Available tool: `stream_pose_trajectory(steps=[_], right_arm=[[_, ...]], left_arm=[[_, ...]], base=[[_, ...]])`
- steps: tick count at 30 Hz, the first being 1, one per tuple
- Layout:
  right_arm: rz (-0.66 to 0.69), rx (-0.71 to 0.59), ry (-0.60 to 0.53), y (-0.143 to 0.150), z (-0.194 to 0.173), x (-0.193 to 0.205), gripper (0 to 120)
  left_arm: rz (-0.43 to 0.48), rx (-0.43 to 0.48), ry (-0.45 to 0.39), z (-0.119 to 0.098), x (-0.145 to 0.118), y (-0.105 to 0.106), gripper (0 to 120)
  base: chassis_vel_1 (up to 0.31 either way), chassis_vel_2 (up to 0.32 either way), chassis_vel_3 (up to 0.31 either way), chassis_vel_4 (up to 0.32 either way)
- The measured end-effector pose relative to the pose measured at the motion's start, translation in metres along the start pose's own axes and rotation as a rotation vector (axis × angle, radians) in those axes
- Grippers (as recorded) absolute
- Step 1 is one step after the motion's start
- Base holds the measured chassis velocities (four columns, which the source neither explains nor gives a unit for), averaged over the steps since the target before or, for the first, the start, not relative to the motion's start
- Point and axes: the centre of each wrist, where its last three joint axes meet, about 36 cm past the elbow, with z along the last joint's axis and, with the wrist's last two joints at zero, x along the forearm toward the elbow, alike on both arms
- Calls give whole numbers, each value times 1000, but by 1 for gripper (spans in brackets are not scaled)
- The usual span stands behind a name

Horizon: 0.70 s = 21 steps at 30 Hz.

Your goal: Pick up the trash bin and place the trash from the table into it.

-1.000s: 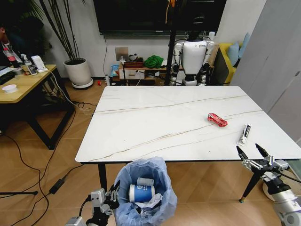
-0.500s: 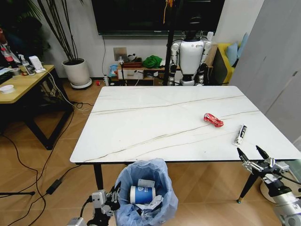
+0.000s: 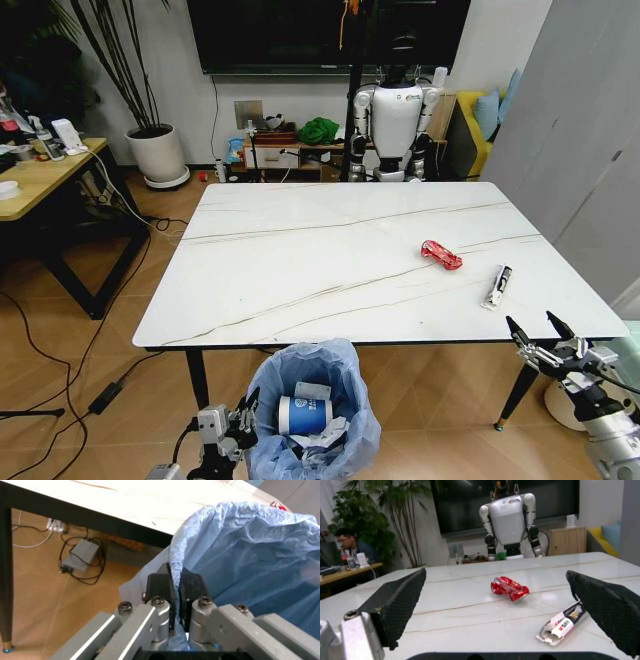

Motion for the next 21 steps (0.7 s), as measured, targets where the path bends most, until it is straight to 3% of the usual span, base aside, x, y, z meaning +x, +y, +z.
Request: stream_pose_trajectory(steps=[21], right_arm=[[-12,-1,11,3,4,-2,100]], left_arm=[[7,1,9,4,-1,-2,0]], base=[[-66,-69,68,69]])
